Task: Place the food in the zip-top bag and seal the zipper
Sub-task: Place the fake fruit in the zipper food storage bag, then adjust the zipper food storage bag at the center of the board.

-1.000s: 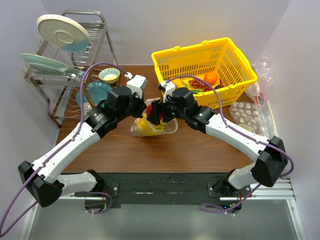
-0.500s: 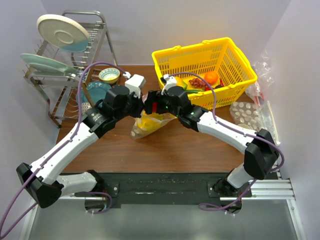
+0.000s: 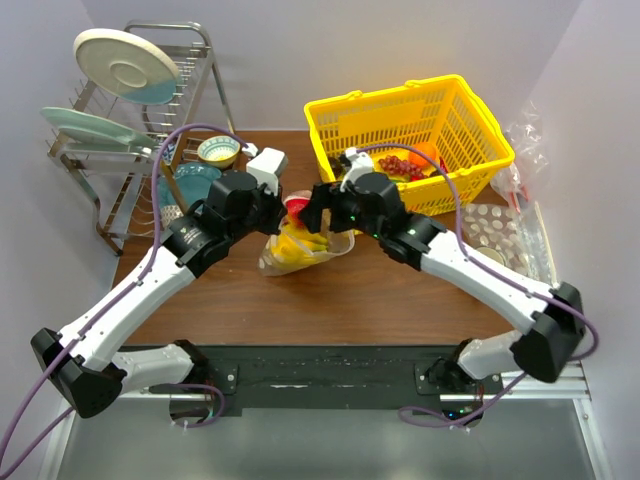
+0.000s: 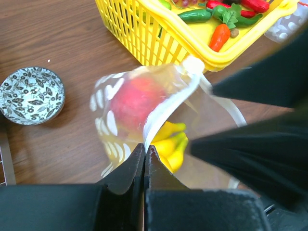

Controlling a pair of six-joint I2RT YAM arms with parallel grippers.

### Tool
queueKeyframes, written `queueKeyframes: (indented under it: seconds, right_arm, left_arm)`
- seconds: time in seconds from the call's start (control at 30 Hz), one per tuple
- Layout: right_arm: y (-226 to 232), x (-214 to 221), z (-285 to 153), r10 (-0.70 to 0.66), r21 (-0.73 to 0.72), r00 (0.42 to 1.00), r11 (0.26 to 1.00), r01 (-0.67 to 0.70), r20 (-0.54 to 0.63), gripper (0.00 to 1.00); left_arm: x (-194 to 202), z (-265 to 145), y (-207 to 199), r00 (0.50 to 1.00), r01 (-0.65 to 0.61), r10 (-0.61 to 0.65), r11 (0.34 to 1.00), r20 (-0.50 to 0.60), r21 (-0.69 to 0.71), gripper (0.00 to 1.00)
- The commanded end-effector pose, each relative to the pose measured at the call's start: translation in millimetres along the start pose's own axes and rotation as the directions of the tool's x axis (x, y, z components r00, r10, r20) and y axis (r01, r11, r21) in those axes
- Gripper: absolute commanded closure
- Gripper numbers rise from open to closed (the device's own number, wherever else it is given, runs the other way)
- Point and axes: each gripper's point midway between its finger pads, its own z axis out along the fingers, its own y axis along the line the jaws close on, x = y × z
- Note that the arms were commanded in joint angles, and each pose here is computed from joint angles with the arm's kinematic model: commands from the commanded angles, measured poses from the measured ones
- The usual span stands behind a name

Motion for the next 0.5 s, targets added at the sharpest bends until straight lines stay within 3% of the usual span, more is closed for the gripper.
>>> queueKeyframes:
  seconds: [0.0, 0.2, 0.37, 0.47]
  right_arm:
    - [-24, 11, -38, -0.065, 0.085, 0.997, 0.994, 0.069, -0.045, 0.16]
    - [-63, 56, -56, -0.083, 0.199, 0.984, 0.973, 0.115, -0.160, 0.23]
    - [-55, 90, -56, -0.022, 0.105, 0.978, 0.993, 0.045, -0.207, 0.24]
    - [-44, 89, -63, 0.007, 0.038, 0.986, 0.999, -0.001, -0.167, 0.25]
  left_arm:
    - [-22, -2, -2, 0.998, 0.013, -0.013, 1.000, 0.065, -0.005, 1.00]
    - [-27, -4, -5, 0.997, 0.016, -0.017, 1.000, 0.077, 0.013, 1.00]
    - [-36, -8, -2, 0.996, 0.003, -0.002, 1.000, 0.093, -0.007, 1.00]
    - [-37, -9, -2, 0.996, 0.004, -0.004, 1.000, 0.094, -0.007, 1.00]
